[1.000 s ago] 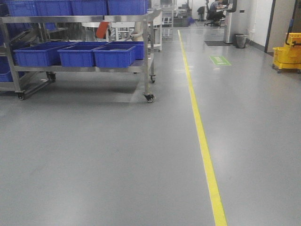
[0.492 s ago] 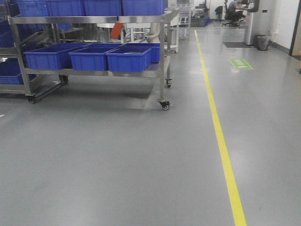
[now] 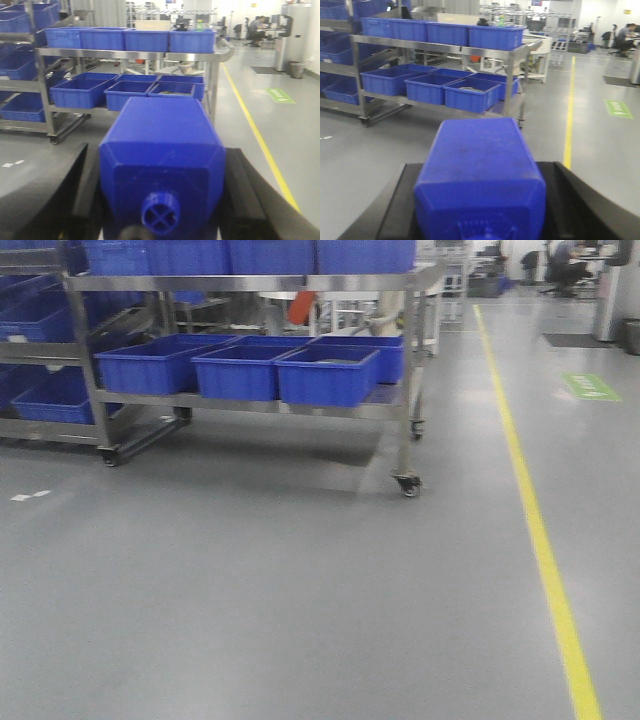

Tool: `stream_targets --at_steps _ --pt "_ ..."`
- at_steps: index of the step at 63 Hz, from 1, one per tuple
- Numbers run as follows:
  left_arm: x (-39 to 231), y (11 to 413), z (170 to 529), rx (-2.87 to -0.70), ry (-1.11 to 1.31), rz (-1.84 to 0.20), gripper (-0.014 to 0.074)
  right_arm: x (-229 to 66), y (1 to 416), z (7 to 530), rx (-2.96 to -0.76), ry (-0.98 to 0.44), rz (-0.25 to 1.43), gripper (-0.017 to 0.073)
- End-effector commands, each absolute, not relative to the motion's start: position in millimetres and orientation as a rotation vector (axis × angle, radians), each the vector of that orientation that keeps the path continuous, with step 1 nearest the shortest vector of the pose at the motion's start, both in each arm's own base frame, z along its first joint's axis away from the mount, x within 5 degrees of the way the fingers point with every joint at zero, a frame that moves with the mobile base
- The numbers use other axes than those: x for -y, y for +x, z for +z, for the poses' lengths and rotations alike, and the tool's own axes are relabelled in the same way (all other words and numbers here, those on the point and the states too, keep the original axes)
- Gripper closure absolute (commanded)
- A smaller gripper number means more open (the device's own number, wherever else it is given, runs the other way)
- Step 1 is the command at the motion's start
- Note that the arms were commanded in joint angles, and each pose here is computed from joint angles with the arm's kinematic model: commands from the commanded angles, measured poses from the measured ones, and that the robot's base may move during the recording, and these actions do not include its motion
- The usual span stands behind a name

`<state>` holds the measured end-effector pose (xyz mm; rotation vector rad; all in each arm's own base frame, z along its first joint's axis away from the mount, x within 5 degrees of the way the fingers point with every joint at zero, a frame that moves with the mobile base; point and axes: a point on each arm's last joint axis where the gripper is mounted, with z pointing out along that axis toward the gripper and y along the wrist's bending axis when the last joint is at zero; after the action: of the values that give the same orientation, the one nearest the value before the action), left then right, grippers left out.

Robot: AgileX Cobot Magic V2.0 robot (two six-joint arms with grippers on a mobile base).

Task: Pick and sort blue part to right shelf
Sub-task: 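Drive the base toward the shelf rack of blue bins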

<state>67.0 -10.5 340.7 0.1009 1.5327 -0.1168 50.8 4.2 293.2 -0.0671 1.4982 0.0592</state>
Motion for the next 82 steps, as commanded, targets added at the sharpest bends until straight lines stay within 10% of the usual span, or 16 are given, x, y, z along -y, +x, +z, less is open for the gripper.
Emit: stream_targets --at_steps 1,82 --pt "8.8 65.0 357.6 -1.421 0.08 -0.11 0.0184 -3.8 48.5 310.6 -1.388 -0.06 0.055 0.0125" --pt "8.8 65.0 357.6 -1.421 0.08 -0.11 0.0184 -3.8 48.5 310.6 -1.388 -0.06 0.055 0.0125"
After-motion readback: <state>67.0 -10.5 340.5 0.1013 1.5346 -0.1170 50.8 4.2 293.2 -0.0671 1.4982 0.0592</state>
